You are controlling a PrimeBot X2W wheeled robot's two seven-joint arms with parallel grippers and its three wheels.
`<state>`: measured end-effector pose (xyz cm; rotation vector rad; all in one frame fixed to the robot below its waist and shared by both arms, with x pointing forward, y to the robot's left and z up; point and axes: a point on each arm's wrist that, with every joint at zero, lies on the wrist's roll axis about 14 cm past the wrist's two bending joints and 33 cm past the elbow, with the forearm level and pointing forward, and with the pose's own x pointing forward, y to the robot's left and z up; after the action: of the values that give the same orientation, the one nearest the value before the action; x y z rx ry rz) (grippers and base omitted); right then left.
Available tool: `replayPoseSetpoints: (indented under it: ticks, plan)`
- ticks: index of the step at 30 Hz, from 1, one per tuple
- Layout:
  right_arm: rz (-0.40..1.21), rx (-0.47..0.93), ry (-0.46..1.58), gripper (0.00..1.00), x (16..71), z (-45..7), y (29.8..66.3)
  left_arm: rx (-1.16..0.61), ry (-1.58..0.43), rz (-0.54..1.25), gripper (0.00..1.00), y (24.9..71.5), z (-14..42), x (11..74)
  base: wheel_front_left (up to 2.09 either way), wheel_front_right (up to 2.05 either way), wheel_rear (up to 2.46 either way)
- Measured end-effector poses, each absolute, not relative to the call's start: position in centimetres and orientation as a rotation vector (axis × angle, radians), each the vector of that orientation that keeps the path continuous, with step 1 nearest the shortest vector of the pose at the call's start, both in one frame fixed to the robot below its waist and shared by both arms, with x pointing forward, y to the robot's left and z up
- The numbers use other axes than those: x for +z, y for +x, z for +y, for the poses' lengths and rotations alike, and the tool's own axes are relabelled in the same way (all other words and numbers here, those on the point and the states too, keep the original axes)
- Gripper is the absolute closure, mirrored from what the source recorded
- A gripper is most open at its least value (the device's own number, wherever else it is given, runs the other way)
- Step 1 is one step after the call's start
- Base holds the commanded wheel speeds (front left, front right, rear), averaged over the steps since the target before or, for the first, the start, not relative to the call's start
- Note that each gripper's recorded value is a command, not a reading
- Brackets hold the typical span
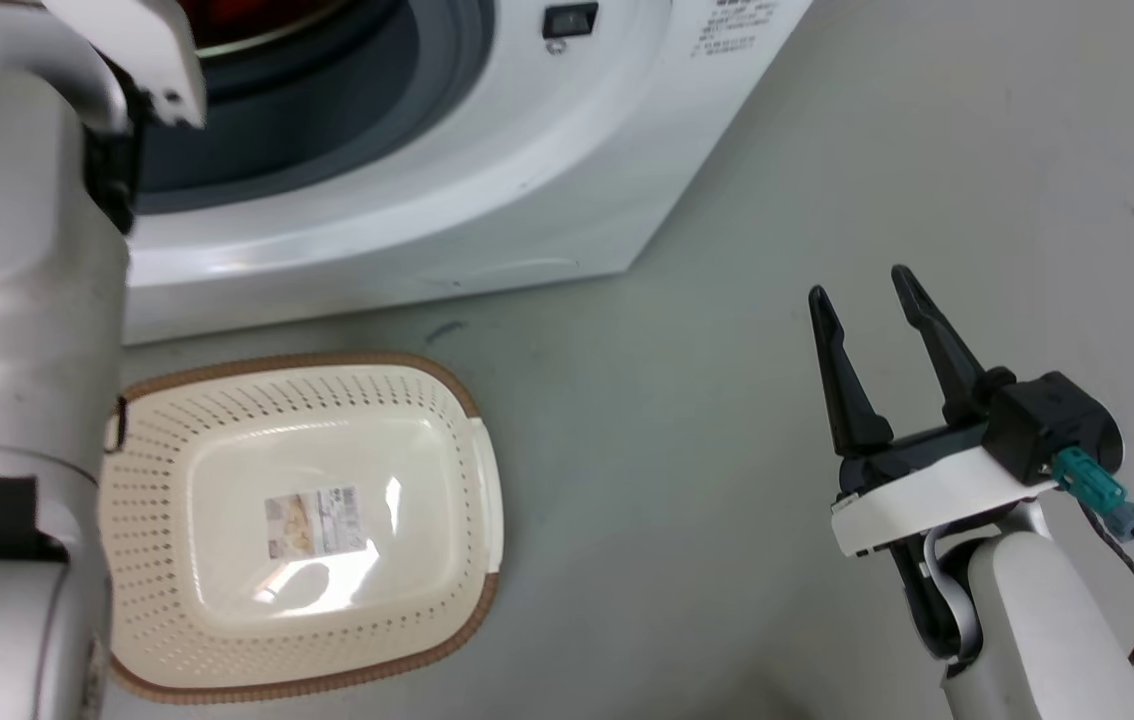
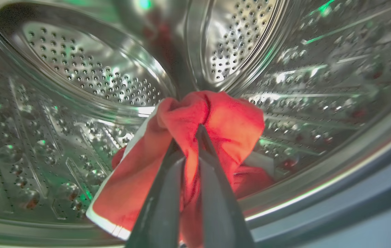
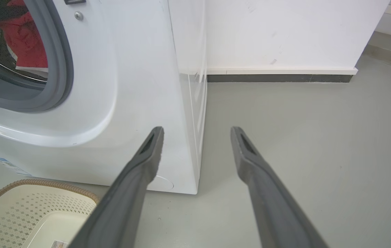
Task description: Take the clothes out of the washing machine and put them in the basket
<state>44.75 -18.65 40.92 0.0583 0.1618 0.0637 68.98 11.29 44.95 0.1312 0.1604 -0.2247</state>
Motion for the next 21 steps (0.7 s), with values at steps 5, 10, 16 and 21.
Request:
replayPoseSetpoints:
  ticks: [5,10,16,21]
  plan:
    - [0.144,0.072,0.058,0.0,42.6,-18.2,43.8,-0.229,0.112,0.065,1.0,66.1,11.4,48.0,0.0,0.0,0.0]
    - [0.126,0.075,0.057,0.0,44.3,-17.9,42.5,-0.212,0.082,-0.034,1.0,62.9,11.7,51.8,0.0,0.0,0.0]
    - [0.102,0.084,0.056,0.0,46.3,-17.5,40.6,-0.185,0.053,-0.111,1.0,58.4,13.4,54.6,0.0,0.0,0.0]
    - [0.079,0.087,0.057,0.0,47.8,-17.3,39.2,-0.188,0.035,-0.185,1.0,55.3,13.9,57.4,0.0,0.0,0.0]
